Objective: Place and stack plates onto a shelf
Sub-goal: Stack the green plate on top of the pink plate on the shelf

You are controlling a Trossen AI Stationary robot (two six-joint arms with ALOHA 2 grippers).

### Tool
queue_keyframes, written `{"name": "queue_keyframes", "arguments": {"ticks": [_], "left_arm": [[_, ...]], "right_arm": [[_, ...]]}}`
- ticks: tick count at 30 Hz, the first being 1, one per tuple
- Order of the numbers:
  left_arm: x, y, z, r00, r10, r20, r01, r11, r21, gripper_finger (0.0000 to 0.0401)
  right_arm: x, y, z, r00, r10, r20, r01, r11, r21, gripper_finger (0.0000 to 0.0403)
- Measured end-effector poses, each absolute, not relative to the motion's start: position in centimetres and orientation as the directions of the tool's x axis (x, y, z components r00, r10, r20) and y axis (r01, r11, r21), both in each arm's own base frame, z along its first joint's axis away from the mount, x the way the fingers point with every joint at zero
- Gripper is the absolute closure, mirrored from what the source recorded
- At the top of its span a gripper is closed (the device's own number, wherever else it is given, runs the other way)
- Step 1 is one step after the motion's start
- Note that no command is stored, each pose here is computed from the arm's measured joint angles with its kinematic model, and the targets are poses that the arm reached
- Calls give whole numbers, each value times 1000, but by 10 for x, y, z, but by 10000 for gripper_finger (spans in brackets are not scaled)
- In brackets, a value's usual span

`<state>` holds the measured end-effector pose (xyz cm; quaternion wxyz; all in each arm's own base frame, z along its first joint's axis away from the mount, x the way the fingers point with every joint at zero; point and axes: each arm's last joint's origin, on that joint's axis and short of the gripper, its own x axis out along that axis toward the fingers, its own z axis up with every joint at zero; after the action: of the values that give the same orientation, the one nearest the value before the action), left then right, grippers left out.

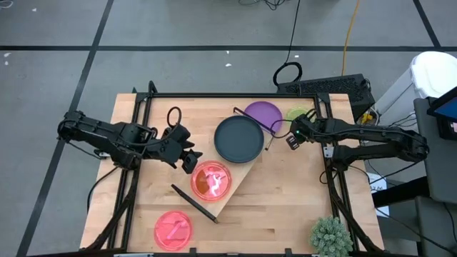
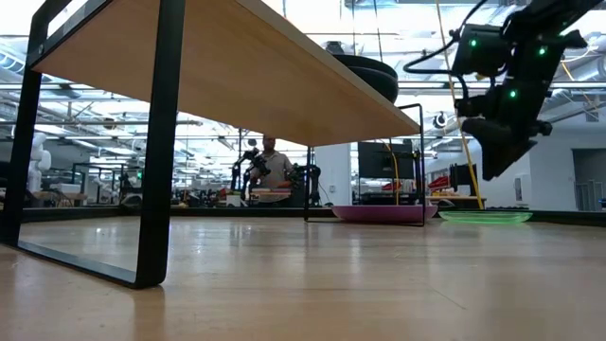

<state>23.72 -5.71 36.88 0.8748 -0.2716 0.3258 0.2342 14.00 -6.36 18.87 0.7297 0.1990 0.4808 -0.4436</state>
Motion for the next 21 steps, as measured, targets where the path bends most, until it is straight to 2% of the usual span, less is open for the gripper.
{"name": "queue_keyframes", "arguments": {"ticks": [7, 21], "left_arm": [[237, -50, 368, 657, 256, -709, -614, 728, -306, 146], [238, -49, 367, 655, 230, -720, -609, 725, -322, 146]], "right_arm": [[139, -78, 174, 180, -477, -861, 842, 526, -115, 269], [145, -101, 155, 144, -419, -897, 805, 576, -140, 268]]}}
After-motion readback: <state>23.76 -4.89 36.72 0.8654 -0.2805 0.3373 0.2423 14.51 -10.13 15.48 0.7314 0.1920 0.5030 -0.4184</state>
